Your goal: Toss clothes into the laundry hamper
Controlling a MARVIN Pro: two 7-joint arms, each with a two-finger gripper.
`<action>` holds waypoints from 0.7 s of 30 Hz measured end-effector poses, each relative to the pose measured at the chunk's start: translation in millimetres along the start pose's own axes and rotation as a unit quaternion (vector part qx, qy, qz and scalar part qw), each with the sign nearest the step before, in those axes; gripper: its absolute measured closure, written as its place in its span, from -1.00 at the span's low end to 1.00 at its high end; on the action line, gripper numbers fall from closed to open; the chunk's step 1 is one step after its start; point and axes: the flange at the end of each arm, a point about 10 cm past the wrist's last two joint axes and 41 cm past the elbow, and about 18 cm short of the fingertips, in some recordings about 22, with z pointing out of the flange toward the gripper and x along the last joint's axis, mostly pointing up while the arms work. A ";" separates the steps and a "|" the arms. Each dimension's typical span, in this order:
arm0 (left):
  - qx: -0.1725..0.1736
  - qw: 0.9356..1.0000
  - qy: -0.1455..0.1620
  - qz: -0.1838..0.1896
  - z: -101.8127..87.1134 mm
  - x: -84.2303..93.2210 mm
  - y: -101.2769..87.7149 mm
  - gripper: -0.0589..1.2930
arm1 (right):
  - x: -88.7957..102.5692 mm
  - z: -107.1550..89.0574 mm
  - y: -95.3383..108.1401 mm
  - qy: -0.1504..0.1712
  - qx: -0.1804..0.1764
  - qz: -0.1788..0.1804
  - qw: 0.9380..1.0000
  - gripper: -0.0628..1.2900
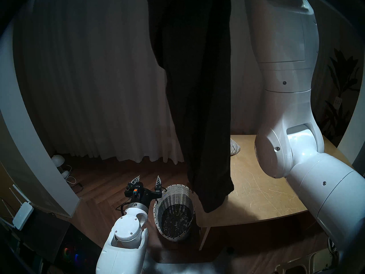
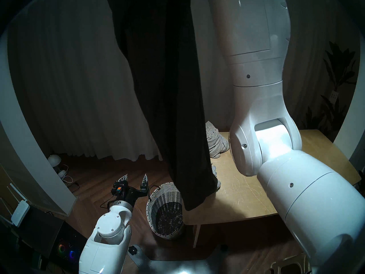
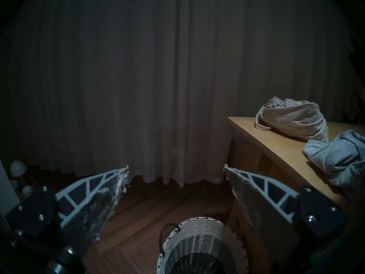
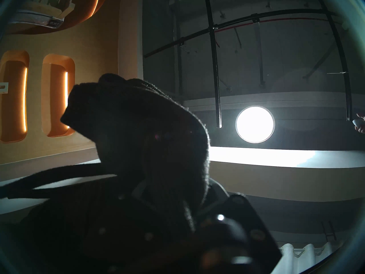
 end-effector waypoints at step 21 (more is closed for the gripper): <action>0.000 1.000 0.008 0.000 2.7 6.1 -0.1 -0.94 | -111.0 7.4 -55.1 -0.183 -0.014 0.037 0.982 0.73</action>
